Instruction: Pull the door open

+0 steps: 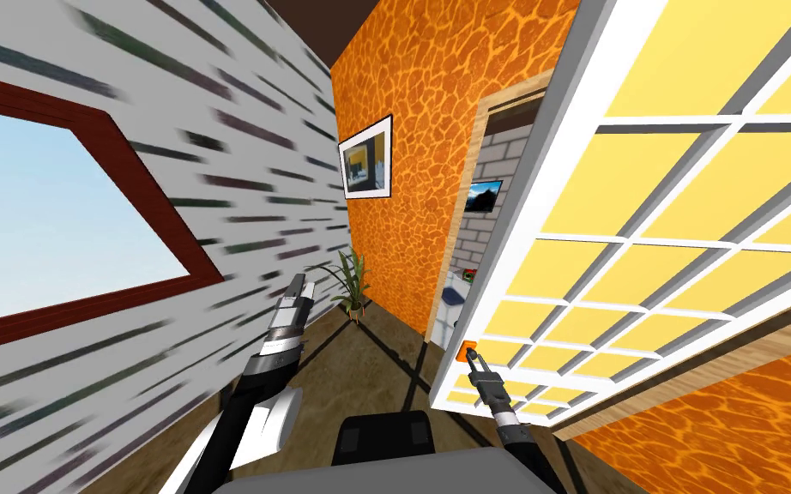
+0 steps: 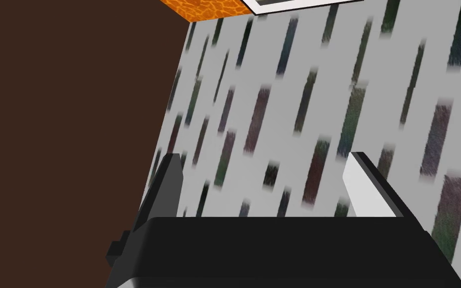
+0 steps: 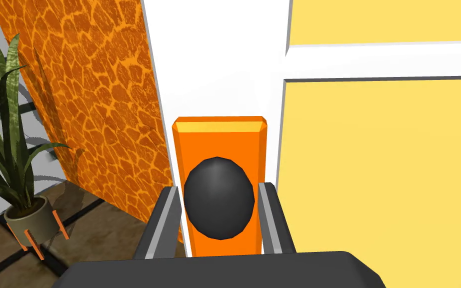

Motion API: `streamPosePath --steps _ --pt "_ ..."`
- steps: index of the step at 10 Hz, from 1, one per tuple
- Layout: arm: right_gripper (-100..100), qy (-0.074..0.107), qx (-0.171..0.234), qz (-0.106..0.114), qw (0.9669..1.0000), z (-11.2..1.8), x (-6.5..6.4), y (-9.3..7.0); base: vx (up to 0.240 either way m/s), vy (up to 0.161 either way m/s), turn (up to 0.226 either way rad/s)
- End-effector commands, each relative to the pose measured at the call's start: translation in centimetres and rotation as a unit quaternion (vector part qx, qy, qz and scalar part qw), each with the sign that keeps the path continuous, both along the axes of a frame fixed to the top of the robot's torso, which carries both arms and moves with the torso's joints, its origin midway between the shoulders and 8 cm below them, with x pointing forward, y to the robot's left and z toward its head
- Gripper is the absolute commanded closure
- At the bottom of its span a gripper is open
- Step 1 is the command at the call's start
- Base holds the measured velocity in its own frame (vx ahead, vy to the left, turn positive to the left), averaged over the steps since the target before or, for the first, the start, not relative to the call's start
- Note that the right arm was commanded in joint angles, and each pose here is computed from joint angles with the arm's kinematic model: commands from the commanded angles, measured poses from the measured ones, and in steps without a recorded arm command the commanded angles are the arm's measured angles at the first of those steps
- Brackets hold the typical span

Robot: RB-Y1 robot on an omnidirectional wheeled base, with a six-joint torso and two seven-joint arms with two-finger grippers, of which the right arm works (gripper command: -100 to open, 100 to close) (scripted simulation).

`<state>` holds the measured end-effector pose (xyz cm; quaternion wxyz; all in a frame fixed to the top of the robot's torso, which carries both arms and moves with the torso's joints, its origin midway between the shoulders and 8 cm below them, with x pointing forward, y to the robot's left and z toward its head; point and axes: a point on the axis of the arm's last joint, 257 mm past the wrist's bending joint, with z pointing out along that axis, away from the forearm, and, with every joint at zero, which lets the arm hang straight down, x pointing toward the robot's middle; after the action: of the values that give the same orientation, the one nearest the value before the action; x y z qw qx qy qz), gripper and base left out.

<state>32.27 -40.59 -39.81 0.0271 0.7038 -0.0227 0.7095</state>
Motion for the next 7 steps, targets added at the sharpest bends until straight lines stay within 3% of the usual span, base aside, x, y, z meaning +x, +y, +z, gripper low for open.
streamPosePath --steps 1,2,7 --pt "100 0.000 0.000 0.000 1.0000 0.0 0.0 0.0 -0.128 -0.005 0.019" --pt "100 0.003 0.001 0.014 0.9999 -0.2 -1.3 0.3 -0.168 -0.002 0.168" --pt "100 0.004 0.002 0.046 0.9989 -0.2 -4.1 0.8 -0.210 -0.059 0.116"
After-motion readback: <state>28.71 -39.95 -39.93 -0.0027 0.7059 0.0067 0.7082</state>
